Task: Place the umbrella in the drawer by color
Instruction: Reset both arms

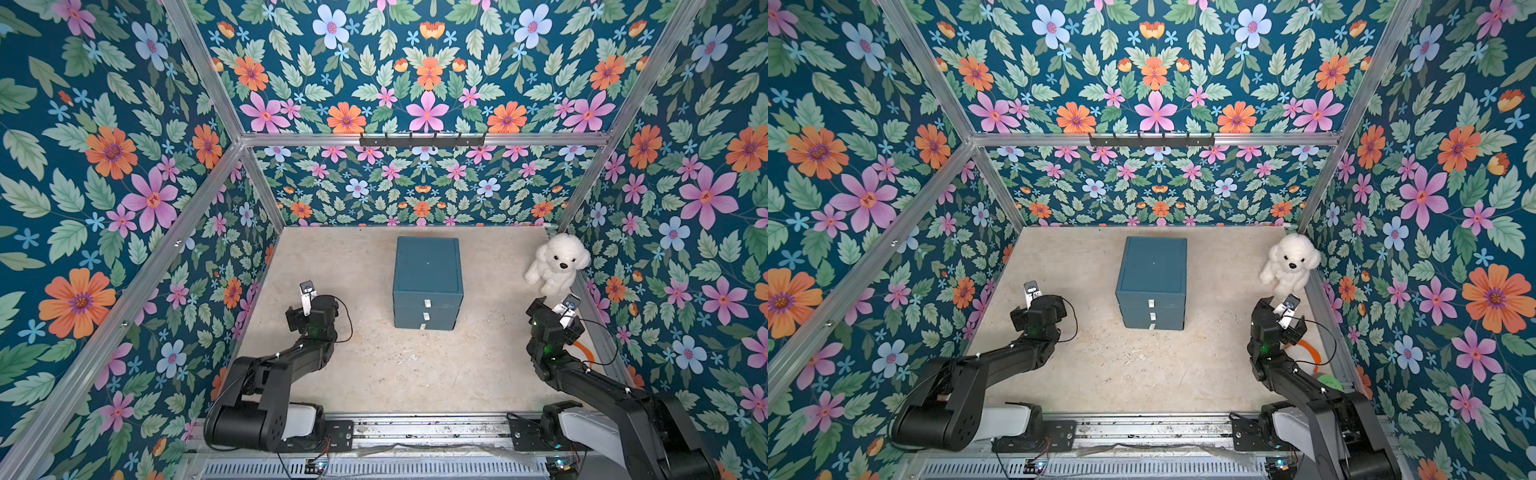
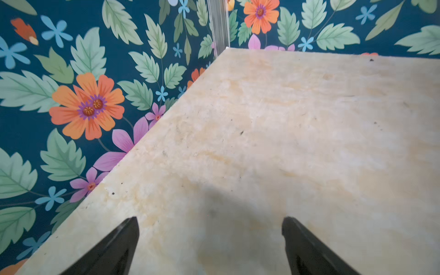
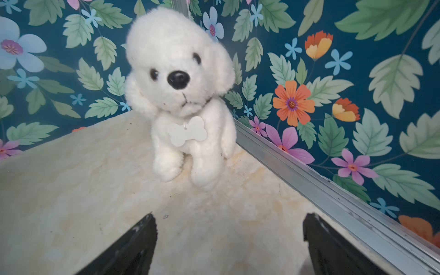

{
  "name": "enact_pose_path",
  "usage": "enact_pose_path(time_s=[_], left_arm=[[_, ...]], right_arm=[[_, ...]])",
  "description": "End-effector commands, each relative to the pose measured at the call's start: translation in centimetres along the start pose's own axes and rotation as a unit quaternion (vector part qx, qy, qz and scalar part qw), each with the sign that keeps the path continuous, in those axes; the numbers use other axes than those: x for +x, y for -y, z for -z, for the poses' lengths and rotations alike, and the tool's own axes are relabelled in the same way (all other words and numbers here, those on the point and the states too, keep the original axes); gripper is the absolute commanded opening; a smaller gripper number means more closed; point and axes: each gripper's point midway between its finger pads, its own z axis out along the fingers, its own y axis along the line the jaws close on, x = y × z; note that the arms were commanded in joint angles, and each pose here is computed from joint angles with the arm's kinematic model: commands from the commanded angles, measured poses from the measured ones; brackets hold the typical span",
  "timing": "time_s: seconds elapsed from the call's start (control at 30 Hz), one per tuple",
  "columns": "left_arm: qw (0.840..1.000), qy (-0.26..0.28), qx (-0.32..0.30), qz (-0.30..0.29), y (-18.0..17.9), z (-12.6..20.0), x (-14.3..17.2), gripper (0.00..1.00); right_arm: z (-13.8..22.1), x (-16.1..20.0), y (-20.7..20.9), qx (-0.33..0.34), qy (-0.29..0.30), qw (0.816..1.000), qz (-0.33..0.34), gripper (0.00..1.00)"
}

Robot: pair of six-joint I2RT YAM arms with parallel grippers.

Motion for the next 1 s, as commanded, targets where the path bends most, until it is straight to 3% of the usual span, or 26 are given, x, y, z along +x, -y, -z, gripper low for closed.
enact_pose_path(time_s=[0.0, 0.13, 0.2, 0.3, 0.33, 0.37, 0.43, 0.47, 0.97], left_arm=[[0.995, 0.090, 0.024, 0.039, 1.0, -0.1, -4.2, 0.99], [0.987, 0.148, 0.039, 0.044, 0.7, 0.2, -4.7, 0.99], [0.990, 0.118, 0.067, 0.030, 1.8, -0.2, -3.9, 0.99], [0.987, 0.115, 0.104, 0.032, 2.5, -0.5, -3.6, 0.99], [0.988, 0.114, 0.100, 0.042, 1.9, -0.8, -3.1, 1.00], [0.982, 0.146, 0.106, 0.048, 1.8, -0.7, -3.7, 1.00], [0.987, 0.099, 0.118, 0.040, 2.4, -1.6, -2.8, 1.00], [0.985, 0.112, 0.121, 0.046, 2.3, -1.5, -3.1, 0.99], [0.987, 0.108, 0.115, 0.036, 2.3, -1.6, -3.0, 1.00]], right_arm=[[0.0, -3.1, -2.4, -0.076, 0.062, 0.994, -0.042, 0.99], [-0.3, -3.6, -4.2, -0.130, 0.085, 0.988, 0.000, 0.99], [-0.4, -3.1, -3.5, -0.148, 0.095, 0.984, -0.017, 0.99], [-0.2, -3.4, -3.6, -0.169, 0.119, 0.978, -0.026, 0.99], [-0.5, -3.0, -3.9, -0.174, 0.102, 0.979, -0.022, 0.99], [-1.1, -2.2, -4.5, -0.183, 0.075, 0.980, -0.011, 0.99], [-1.9, -2.3, -4.9, -0.208, 0.065, 0.976, -0.018, 0.99], [-1.9, -1.9, -4.9, -0.213, 0.054, 0.975, -0.017, 0.99], [-1.9, -2.1, -4.8, -0.198, 0.063, 0.978, -0.014, 0.99]])
